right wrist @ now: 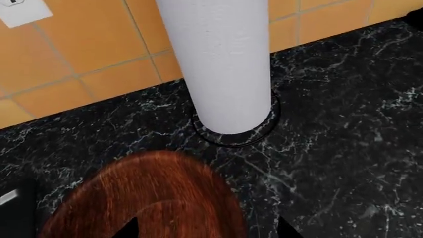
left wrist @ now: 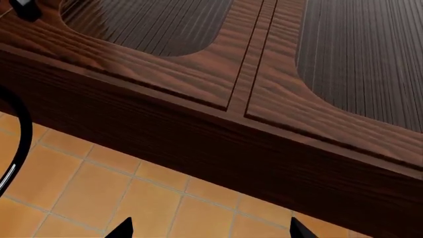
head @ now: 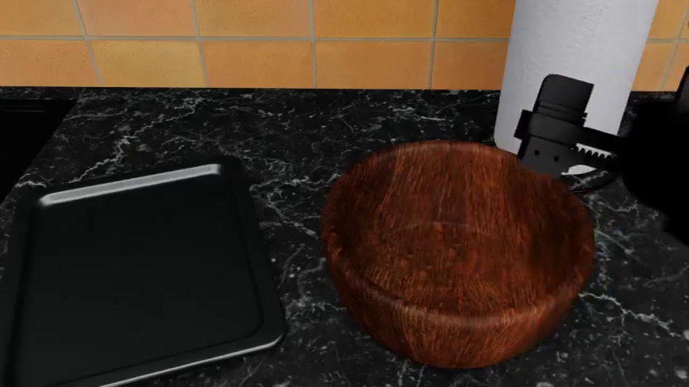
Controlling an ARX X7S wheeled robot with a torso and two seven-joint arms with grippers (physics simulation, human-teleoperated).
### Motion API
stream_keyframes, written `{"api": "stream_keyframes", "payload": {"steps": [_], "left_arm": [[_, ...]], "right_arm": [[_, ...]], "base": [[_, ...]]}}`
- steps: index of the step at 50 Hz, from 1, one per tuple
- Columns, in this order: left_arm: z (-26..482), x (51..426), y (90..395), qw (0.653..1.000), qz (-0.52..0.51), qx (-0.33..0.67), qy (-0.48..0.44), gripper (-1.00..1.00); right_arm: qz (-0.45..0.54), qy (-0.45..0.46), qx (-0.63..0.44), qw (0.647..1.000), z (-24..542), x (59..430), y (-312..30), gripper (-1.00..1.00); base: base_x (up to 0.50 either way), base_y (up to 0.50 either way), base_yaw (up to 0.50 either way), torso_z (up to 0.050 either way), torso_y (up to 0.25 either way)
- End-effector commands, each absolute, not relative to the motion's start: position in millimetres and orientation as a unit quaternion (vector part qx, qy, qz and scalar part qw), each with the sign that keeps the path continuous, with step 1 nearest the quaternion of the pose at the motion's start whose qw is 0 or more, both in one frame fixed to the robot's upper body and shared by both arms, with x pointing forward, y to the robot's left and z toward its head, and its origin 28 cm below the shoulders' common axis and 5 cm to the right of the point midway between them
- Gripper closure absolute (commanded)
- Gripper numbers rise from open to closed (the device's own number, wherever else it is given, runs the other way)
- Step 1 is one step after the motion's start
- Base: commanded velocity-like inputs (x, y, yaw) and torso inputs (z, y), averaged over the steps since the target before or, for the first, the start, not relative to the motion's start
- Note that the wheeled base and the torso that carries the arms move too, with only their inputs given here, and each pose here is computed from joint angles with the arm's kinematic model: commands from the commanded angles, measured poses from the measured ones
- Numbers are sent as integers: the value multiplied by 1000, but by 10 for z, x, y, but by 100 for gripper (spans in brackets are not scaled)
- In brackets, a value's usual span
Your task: Move the fresh-baked cupcake off the tray onto the counter, and place the bowl used for mixing into the sink.
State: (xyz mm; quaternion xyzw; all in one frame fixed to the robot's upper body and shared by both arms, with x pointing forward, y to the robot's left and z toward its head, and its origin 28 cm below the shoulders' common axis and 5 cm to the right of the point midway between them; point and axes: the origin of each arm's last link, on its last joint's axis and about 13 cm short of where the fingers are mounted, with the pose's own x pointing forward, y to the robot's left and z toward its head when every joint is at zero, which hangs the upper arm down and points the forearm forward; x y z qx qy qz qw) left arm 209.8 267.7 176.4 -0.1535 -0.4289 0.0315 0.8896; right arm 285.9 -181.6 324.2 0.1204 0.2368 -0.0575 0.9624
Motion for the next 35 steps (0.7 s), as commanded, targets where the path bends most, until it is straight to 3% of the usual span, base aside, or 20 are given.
{"api": "stream_keyframes", "payload": {"steps": [1,35], "left_arm": [[1766,2098,2675,890,32,-151,-429,-100],[1763,2111,2663,894,31,-140,-425,-100]], "right_arm": [[-56,259,131,955,3127,3008,-1801,-100],[-84,289,131,945,2810,3195,-1902,-100]], "base": [[0,0,0,0,0],[0,0,0,0,0]]}}
